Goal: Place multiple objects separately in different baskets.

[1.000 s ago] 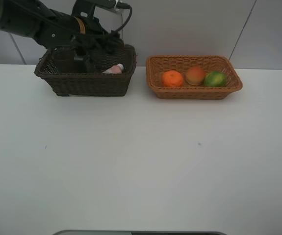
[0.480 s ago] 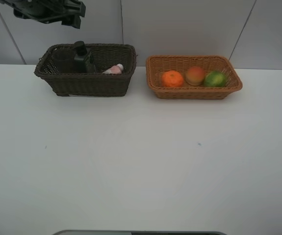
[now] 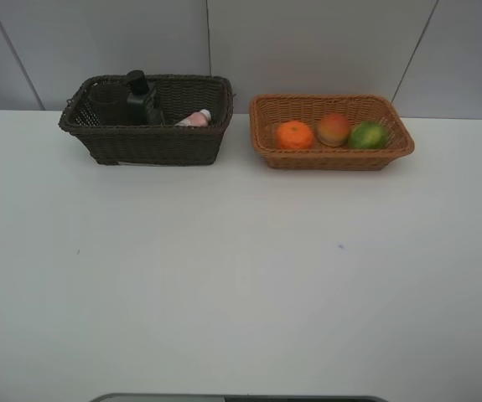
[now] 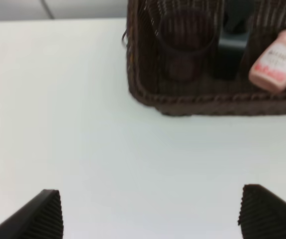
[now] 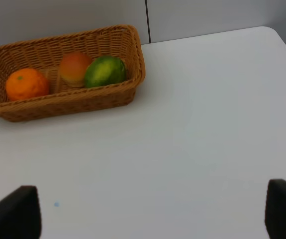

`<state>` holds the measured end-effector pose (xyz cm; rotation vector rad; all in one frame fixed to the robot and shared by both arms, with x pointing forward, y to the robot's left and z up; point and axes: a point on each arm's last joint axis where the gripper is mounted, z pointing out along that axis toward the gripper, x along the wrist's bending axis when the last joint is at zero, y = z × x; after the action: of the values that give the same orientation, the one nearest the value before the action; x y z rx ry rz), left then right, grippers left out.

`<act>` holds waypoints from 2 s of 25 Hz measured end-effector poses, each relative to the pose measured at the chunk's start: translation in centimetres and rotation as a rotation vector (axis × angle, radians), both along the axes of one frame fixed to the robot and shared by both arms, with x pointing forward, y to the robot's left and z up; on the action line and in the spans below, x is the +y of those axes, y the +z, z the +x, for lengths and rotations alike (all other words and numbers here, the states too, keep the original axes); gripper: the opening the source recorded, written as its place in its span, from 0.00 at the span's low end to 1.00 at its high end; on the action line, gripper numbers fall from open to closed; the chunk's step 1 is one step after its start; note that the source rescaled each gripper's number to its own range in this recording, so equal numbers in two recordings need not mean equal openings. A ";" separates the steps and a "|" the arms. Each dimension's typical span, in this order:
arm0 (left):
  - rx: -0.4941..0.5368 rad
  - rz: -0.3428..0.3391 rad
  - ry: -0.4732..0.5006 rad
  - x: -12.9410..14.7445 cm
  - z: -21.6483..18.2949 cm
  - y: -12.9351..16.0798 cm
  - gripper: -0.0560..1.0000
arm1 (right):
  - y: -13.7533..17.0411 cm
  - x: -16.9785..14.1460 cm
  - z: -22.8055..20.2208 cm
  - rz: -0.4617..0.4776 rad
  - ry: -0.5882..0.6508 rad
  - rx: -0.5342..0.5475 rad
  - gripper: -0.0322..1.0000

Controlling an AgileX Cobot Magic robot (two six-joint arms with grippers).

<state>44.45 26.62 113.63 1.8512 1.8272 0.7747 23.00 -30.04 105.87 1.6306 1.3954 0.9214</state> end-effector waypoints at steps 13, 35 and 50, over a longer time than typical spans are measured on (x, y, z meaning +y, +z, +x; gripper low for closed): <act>-0.096 -0.085 -0.146 3.6 -16.6 -2.5 0.92 | 0.0 0.0 0.0 0.000 0.000 0.000 1.00; -0.242 -0.133 -0.192 4.8 -22.2 -8.7 0.92 | 0.0 0.0 0.0 0.000 0.000 0.000 1.00; -0.281 -0.121 -0.213 4.6 -21.5 -9.1 0.92 | 0.0 0.0 0.0 0.000 0.000 0.000 1.00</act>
<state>22.98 31.21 104.50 1.7268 1.4448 0.7825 23.00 -30.04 105.87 1.6306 1.3955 0.9217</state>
